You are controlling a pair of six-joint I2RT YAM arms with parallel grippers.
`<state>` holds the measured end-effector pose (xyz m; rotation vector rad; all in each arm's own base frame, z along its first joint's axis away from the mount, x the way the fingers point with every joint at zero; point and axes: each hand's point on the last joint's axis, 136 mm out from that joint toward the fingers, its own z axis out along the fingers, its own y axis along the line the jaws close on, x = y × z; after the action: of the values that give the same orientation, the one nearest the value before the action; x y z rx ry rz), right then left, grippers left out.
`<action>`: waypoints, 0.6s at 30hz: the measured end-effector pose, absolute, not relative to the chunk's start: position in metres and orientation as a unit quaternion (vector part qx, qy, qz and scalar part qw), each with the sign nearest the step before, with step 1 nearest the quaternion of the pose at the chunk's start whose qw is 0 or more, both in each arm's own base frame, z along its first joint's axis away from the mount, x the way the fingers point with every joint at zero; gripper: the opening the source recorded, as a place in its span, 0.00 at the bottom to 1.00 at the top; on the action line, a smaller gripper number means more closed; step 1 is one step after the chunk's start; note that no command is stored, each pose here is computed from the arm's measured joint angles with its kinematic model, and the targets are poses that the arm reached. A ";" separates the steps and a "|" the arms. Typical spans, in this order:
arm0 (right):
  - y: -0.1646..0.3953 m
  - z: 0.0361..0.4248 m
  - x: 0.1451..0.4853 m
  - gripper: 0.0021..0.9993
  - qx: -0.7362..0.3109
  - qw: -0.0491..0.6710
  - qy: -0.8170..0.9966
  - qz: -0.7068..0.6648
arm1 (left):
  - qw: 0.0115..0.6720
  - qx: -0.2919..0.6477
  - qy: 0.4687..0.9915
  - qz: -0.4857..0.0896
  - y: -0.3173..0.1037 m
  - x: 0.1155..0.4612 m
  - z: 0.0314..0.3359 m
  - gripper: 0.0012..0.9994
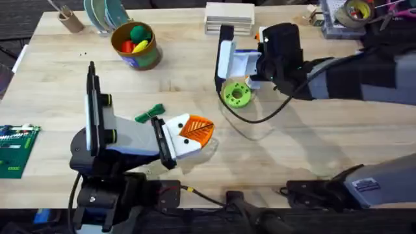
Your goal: Pick up the gripper from the table and insert it into the empty holder that is missing its gripper. Then pick up a screw, insert it into the mounting hole, and use the screwdriver to tighten it. Finally, clean up the table by picking up the vegetable and placing it into the bucket.
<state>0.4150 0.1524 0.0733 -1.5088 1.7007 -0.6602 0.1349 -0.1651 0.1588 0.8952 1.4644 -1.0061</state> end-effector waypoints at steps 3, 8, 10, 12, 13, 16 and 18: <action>0.152 0.096 0.417 0.99 -0.547 0.412 0.686 -0.246 | 0.545 0.377 0.617 -0.424 -0.165 0.135 0.159 0.02; 0.139 0.161 0.419 0.99 -0.418 0.502 0.728 -0.207 | 0.545 0.378 0.617 -0.423 -0.165 0.135 0.159 0.37; 0.130 0.186 0.418 0.99 -0.366 0.535 0.738 -0.189 | 0.545 0.378 0.617 -0.423 -0.165 0.135 0.159 0.67; 0.121 0.209 0.416 0.99 -0.316 0.564 0.744 -0.170 | 0.545 0.377 0.618 -0.424 -0.165 0.135 0.159 0.95; 0.118 0.218 0.414 0.99 -0.296 0.576 0.745 -0.161 | 0.545 0.377 0.617 -0.424 -0.165 0.135 0.159 0.98; 0.116 0.236 0.407 0.99 -0.265 0.594 0.746 -0.140 | 0.544 0.377 0.618 -0.424 -0.165 0.135 0.159 0.87; 0.115 0.242 0.401 0.99 -0.253 0.599 0.749 -0.129 | 0.545 0.377 0.617 -0.424 -0.165 0.135 0.159 0.56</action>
<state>0.4012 0.1147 0.2421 -0.5860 1.7379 -0.2988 0.1349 -0.1650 0.1588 0.8949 1.4646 -1.0058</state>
